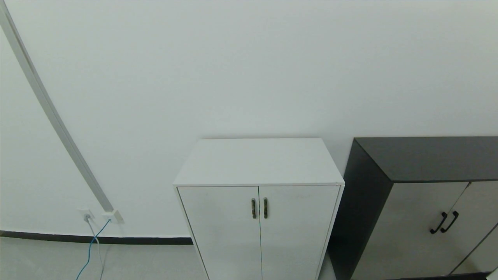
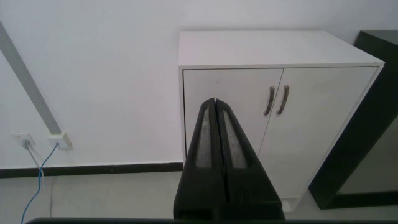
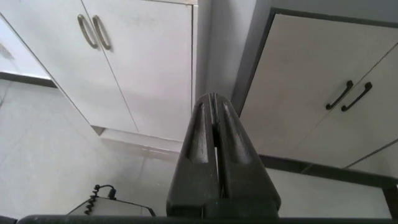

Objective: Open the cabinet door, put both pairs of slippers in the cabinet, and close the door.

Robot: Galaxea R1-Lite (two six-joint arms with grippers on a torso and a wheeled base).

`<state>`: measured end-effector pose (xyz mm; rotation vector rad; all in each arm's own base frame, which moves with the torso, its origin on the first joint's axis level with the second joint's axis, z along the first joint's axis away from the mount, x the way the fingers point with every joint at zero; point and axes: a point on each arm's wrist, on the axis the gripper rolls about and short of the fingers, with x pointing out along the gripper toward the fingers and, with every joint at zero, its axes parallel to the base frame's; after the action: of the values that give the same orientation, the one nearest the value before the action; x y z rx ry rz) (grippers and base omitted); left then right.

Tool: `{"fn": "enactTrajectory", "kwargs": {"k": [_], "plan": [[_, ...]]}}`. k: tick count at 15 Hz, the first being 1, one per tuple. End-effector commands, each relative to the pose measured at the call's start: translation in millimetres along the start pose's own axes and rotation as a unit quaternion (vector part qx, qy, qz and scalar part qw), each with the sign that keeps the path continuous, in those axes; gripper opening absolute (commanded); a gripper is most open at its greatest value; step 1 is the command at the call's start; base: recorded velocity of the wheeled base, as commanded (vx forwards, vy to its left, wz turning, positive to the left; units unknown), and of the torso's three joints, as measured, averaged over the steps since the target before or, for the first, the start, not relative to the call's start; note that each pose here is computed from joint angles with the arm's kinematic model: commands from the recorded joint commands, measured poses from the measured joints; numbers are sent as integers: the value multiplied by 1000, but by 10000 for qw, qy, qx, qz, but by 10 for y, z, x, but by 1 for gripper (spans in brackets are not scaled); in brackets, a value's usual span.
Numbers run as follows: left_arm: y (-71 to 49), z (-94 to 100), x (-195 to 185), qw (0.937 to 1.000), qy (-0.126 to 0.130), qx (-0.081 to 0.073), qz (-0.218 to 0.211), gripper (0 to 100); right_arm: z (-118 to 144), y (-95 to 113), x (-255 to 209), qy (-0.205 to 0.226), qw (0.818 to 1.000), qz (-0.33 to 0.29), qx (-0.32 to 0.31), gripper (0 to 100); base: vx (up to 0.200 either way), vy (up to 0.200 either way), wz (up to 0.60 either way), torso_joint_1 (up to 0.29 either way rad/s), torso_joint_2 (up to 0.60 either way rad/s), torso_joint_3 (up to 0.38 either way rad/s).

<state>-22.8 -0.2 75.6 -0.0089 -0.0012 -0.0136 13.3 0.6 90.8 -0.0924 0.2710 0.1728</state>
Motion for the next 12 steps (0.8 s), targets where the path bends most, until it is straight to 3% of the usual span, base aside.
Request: {"fn": "enactTrajectory", "kwargs": {"k": [1, 12], "plan": [[0, 0, 0, 10000, -1, -1, -1, 0, -8, 2, -4, -23, 10000, 55, 2, 0, 0, 0, 0, 0, 0, 0], [0, 1, 1, 10000, 6, -1, -1, 0, -140, 29, -62, 273, 9964, 797, 17, 0, 0, 0, 0, 0, 0, 0]]}}
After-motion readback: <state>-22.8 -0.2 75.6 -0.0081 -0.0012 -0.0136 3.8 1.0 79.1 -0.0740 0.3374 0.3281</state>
